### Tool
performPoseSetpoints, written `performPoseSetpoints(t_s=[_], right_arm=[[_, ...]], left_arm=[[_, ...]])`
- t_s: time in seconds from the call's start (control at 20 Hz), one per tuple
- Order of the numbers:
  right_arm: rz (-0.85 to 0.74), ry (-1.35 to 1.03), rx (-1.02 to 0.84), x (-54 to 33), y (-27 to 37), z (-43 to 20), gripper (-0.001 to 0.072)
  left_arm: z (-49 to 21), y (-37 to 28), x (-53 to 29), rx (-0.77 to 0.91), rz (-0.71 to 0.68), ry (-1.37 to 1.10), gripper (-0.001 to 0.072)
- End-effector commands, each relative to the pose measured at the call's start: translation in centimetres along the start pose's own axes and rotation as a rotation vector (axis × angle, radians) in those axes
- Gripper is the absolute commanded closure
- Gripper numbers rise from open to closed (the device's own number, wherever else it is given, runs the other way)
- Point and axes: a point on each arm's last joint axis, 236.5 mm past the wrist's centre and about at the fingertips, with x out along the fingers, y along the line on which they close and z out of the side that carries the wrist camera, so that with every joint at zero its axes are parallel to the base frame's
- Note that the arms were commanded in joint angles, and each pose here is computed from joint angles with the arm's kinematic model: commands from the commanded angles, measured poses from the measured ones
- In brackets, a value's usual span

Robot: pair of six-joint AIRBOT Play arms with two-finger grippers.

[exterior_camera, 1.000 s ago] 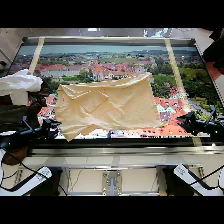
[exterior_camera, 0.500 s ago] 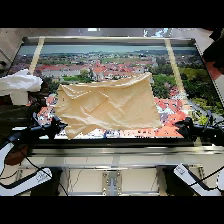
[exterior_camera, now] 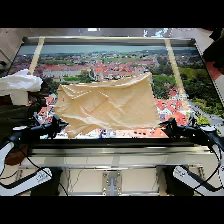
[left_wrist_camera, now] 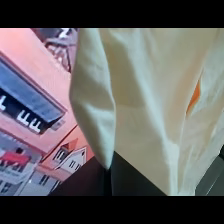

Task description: Fold the shirts.

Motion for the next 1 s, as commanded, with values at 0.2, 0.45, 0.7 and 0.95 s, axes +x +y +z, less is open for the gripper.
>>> performPoseSetpoints(t_s=[0.2,0.45,0.7,0.95], right_arm=[[-0.003,0.011,0.03,3.4,0.9,-0.3,0.0648],[0.264,-0.002,-0.367,-2.6,12.9,0.2,0.0703],[0.219,-0.055,-1.074,-17.7,21.6,-8.8,0.0704],[0.175,-0.771,-1.306,-35.2,30.4,-15.2,0.0703]], left_arm=[[0.1,-0.2,0.0,-0.001,-0.006,-0.003,0.0696],[1.3,-9.2,-4.6,0.294,-0.164,-0.025,0.07],[-4.2,-24.0,-19.8,0.876,-0.312,-0.306,0.0698],[-9.4,-32.7,-39.2,1.104,-0.145,-1.183,0.0699]])
